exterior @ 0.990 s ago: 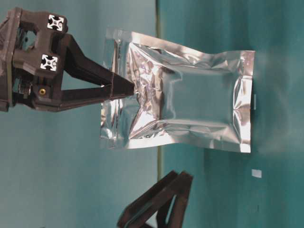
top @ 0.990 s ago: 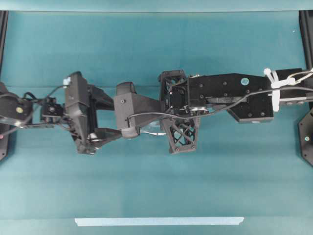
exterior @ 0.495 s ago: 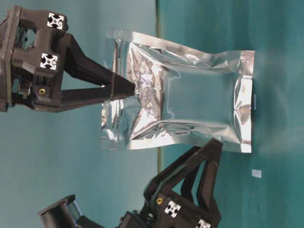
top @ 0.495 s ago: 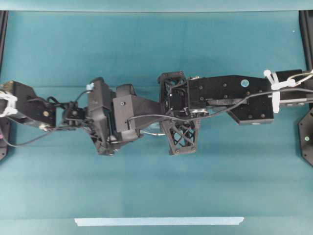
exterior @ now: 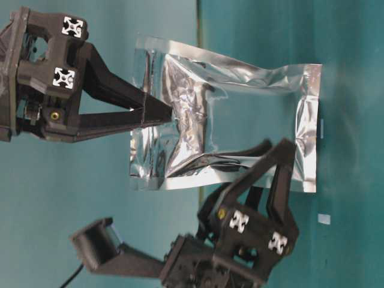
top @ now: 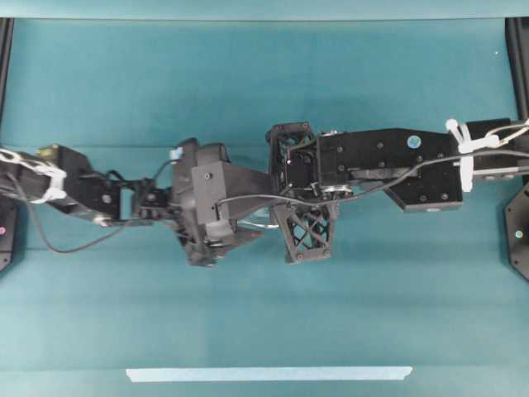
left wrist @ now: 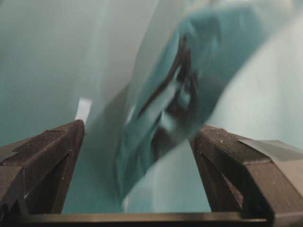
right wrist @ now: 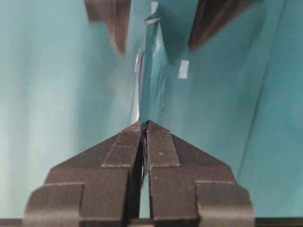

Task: Hand over the silver zip bag and make it stand upright.
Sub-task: 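Close the left gripper on the bag's bottom edge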

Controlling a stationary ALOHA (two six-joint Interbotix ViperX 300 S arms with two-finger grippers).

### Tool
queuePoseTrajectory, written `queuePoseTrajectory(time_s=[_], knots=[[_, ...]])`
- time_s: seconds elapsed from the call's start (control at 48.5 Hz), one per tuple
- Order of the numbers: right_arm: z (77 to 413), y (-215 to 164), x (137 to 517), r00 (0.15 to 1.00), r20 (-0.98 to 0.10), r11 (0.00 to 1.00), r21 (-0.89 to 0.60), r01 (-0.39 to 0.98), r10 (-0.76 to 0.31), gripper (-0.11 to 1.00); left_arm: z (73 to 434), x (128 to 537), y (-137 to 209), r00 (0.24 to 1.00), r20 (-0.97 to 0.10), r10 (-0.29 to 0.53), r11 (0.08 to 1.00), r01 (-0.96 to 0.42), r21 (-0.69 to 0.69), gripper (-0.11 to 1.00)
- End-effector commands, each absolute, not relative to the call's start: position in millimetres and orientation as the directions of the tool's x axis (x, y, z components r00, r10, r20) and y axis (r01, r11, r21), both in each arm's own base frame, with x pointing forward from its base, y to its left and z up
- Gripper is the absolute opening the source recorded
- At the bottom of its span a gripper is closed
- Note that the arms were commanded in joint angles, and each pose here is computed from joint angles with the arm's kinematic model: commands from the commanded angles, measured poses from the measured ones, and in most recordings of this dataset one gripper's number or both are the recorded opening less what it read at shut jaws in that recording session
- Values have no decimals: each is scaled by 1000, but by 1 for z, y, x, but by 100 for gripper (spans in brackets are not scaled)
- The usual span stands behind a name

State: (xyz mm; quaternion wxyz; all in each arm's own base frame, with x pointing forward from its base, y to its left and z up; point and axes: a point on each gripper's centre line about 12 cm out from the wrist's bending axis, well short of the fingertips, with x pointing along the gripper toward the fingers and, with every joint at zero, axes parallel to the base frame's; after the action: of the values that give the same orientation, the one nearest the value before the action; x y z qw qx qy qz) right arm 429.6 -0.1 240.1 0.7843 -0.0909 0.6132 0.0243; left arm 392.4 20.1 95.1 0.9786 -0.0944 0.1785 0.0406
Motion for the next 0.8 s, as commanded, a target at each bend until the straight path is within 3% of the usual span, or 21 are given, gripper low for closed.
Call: queuePoseTrajectory(time_s=[0.0,0.33,0.433,0.619,0.784], knots=[[247,2,429,266,-961,981,-118,-155,-73,1,102,404,19,946,-322,42,980,-103,-173,94],[246,1,429,268,-961,981,-118,-154,-73,1,97,418,14,949,-315,28,977,-93,-193,86],[245,1,429,269,-960,981,-119,-154,-74,1,95,417,7,947,-322,12,978,-78,-193,72],[243,1,428,262,-962,981,-117,-155,-73,1,95,416,-3,949,-315,-10,981,-52,-186,36],[241,2,428,258,-963,980,-118,-157,-74,1,94,416,1,947,-321,-1,981,-62,-186,29]])
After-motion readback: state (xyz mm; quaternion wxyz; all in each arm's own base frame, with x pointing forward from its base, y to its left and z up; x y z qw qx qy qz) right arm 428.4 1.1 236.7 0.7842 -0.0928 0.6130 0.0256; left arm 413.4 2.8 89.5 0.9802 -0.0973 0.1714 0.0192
